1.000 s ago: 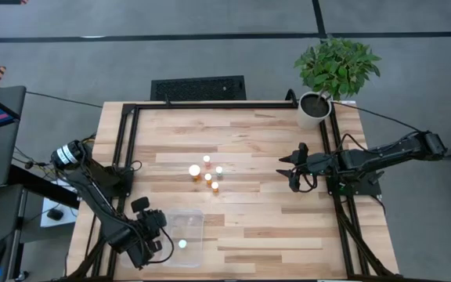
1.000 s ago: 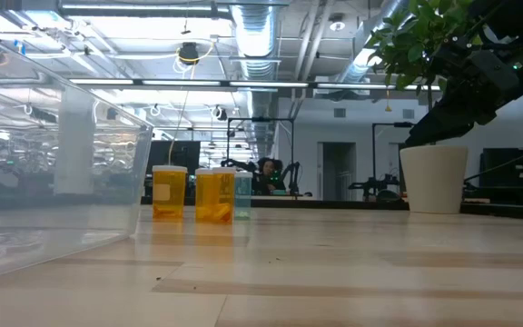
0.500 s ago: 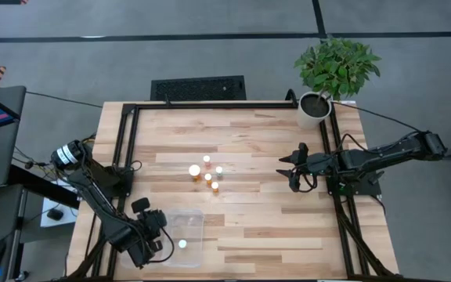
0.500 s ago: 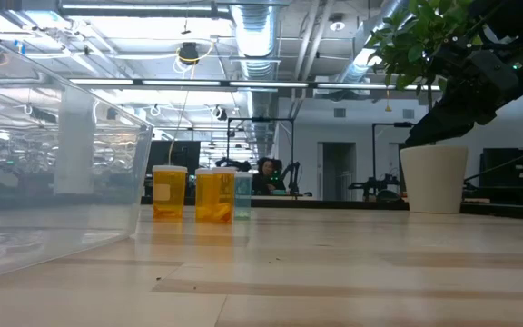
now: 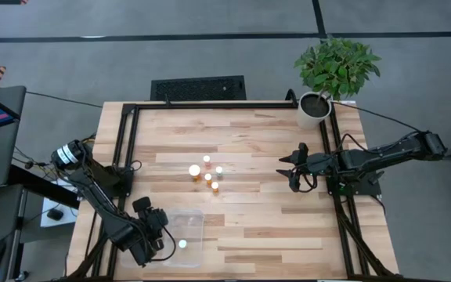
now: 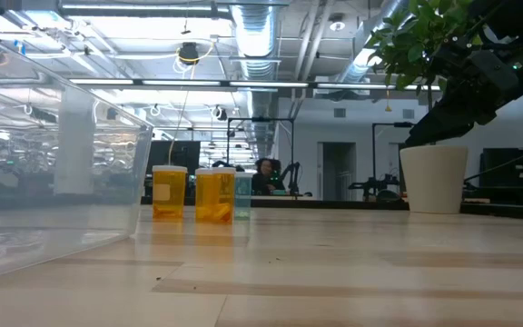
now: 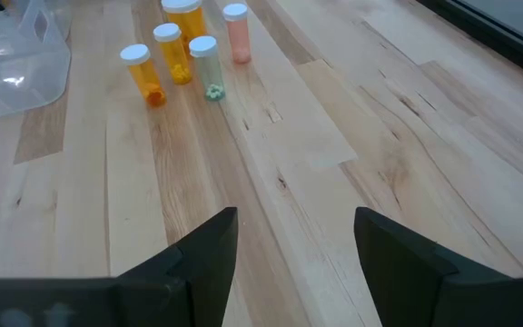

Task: Pick and place medicine bottles into bin by pill shape (circle, oval)
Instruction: Put the blue pill bottle into the left transparent bin, then put the bottom small orange pill bottle into the left transparent bin

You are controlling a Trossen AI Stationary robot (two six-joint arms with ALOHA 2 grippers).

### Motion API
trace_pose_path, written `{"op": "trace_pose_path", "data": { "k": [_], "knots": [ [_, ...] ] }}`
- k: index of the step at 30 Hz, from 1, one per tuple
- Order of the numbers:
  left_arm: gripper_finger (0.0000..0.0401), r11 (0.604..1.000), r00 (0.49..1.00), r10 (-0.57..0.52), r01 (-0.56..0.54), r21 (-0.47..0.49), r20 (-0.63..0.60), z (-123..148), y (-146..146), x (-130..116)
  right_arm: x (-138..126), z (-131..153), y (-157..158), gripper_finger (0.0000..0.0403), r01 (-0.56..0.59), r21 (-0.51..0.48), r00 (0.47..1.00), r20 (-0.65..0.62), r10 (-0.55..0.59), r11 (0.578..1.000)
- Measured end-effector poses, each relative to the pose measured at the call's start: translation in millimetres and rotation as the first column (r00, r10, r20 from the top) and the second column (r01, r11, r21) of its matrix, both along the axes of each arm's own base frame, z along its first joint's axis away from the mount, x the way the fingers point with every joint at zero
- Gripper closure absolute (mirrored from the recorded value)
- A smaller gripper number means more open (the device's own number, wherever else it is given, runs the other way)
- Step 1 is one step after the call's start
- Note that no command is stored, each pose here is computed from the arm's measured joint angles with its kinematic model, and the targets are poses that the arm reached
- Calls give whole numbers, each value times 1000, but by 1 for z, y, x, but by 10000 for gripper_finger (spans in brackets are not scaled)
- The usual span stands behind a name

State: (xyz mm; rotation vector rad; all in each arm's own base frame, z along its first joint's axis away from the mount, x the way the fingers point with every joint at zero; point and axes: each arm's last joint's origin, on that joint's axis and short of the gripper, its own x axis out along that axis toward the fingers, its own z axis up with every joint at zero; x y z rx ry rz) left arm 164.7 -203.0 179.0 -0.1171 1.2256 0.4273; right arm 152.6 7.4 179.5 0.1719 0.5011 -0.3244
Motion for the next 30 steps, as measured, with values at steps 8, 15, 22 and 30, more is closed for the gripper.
{"op": "trace_pose_path", "data": {
  "k": [8, 15, 22, 30],
  "knots": [
    [180, 1000, 1000, 4, -4, -9, -13, 0, 0, 0, 0, 0, 0, 168, 0, 0, 1000, 0, 0, 1000],
    [175, 1000, 1000, 6, -6, -7, -17, 7, -1, 2, 0, 0, 0, 168, 0, 0, 1000, 0, 0, 1000],
    [174, 1000, 1000, 6, -6, 1, -24, 20, -4, 4, 0, 0, 0, 168, 0, 0, 1000, 0, 0, 1000],
    [174, 999, 999, -22, 23, 25, -44, 45, -6, 9, 0, 0, 0, 168, 0, 0, 1000, 0, 0, 1000]
  ]
}}
